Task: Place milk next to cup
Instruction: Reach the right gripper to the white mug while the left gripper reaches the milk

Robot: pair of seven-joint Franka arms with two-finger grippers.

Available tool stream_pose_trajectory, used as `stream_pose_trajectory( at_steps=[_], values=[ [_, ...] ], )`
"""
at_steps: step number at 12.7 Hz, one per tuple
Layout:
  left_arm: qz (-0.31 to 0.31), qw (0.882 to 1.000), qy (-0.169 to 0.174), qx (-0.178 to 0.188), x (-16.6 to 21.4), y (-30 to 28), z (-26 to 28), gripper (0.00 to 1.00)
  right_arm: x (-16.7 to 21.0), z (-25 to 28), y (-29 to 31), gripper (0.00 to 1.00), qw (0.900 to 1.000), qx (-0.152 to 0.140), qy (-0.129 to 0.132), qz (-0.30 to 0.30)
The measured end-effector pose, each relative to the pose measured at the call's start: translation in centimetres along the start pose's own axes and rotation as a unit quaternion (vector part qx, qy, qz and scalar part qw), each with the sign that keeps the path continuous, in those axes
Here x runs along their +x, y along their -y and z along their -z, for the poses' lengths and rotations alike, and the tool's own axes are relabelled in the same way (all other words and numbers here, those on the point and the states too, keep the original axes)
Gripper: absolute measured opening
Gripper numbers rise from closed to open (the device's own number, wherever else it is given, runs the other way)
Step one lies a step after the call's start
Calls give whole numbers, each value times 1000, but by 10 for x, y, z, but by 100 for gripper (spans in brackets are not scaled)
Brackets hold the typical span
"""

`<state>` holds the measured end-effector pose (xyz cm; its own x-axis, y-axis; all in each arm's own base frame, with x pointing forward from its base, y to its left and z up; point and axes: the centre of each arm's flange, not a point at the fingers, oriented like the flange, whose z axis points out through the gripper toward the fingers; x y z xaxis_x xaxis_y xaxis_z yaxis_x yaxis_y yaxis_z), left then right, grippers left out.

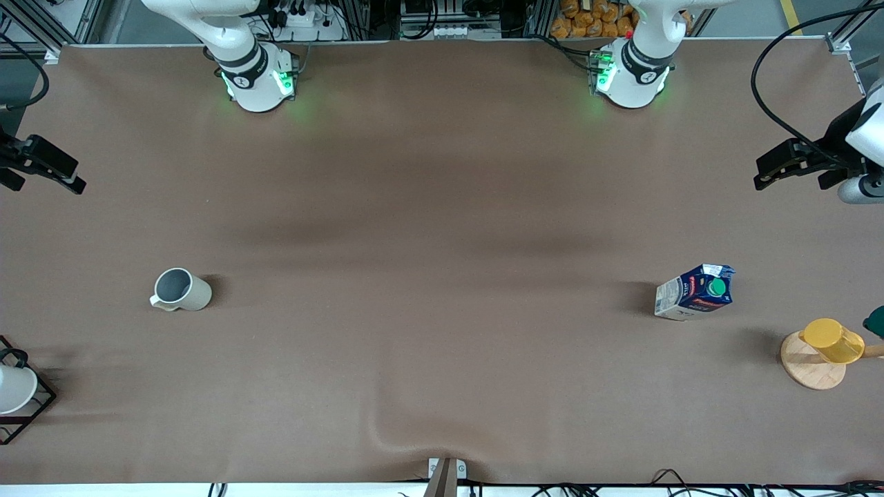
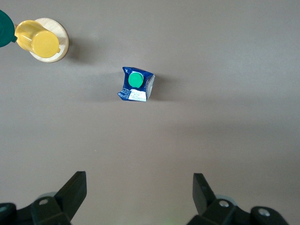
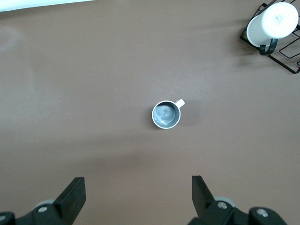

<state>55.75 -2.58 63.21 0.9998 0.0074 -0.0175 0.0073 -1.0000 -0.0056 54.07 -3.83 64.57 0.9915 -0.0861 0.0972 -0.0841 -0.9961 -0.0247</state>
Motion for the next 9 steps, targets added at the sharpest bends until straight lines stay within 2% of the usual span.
stream_pose_trajectory(
  at_steps=[5,9],
  values=[
    [8,1000,16,-2,20,12,-24,100,0,-2,1,100,1000,0,2,1],
    [9,999,39,-5,53,16,-80,100,11,-27,2,100,1000,-1,25,1]
  ],
)
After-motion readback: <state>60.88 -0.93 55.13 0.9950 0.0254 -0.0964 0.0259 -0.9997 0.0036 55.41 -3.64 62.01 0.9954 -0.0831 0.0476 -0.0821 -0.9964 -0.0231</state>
